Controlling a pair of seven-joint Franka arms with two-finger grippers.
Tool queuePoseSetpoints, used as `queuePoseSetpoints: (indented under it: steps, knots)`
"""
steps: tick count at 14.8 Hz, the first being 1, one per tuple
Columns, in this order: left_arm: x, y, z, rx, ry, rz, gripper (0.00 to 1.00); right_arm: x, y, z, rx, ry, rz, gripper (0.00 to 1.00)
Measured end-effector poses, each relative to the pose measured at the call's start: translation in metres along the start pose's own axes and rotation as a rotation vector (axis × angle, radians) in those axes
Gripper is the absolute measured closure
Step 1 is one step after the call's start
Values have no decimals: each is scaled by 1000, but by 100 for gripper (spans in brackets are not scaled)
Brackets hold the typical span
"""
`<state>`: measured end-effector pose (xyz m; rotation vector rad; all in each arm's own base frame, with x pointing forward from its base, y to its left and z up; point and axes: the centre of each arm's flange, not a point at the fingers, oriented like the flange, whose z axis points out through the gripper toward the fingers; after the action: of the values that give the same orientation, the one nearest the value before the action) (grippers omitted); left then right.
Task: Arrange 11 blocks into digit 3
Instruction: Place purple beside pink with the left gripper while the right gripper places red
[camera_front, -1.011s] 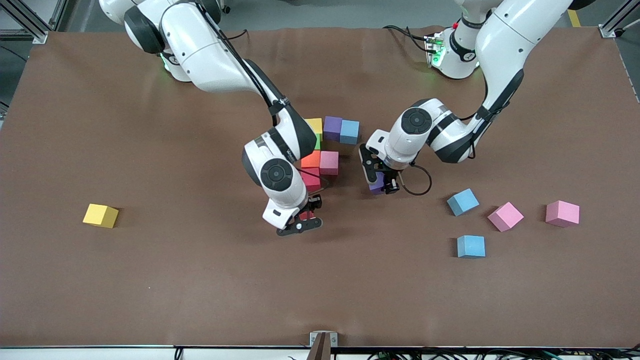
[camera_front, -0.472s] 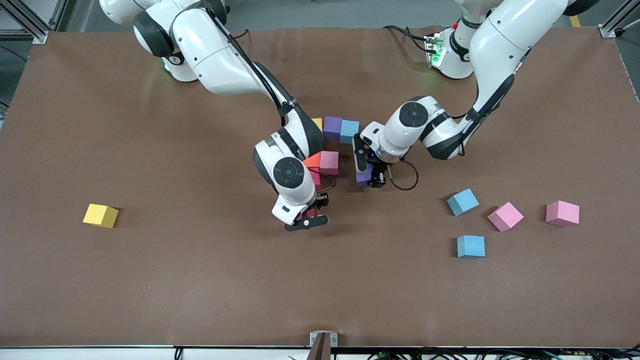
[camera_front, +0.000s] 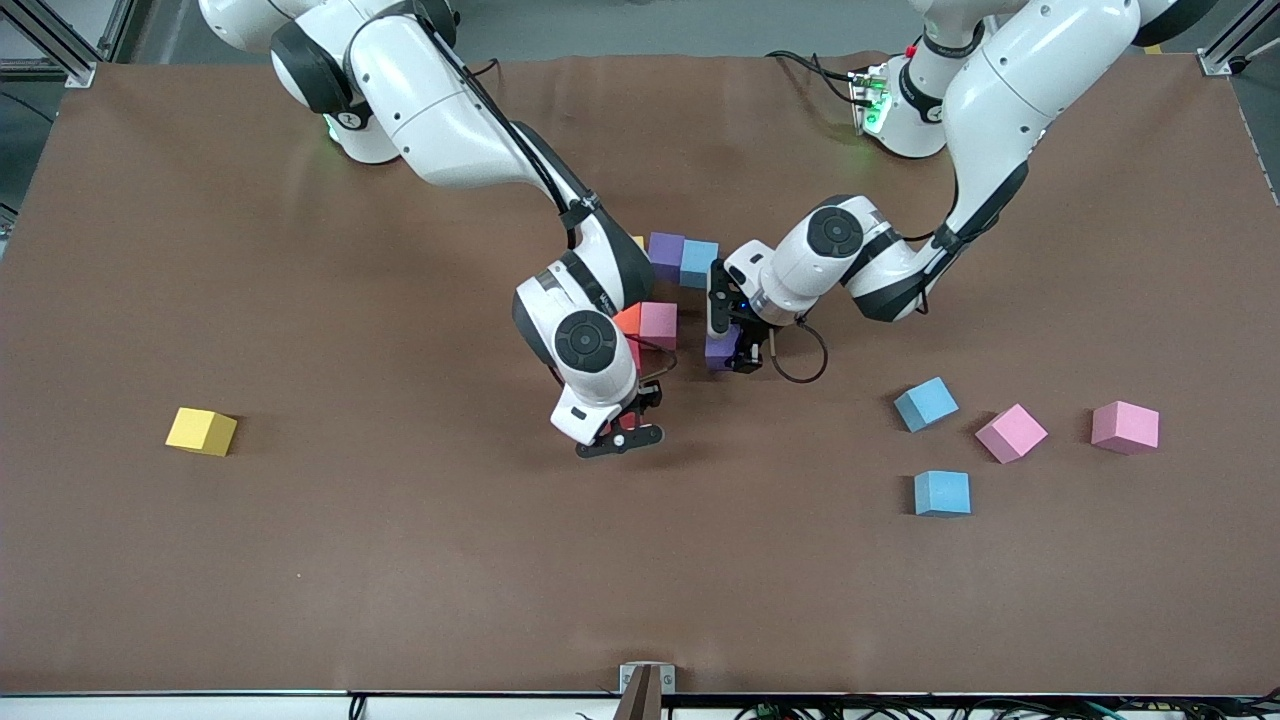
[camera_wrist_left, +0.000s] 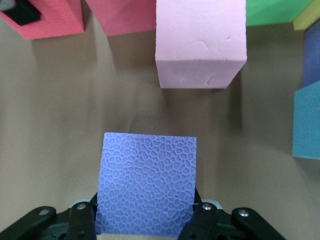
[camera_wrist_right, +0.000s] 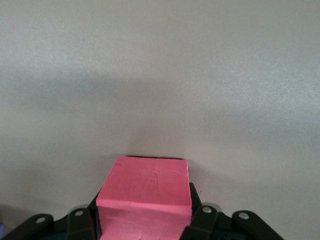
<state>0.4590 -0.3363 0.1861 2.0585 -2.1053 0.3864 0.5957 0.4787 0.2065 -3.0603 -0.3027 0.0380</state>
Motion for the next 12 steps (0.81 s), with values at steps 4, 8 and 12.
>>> queuePoseSetpoints:
  steps: [4, 8, 12]
  knots:
    - [10, 10, 7, -28, 68, -111, 40, -3, -3, 1, 1, -11, -5, 38]
    - [25, 24, 13, -56, 86, -138, 40, -5, -5, 2, 1, -18, -7, 40]
    - [26, 25, 13, -58, 87, -137, 40, -7, -6, 3, -1, -31, -10, 38]
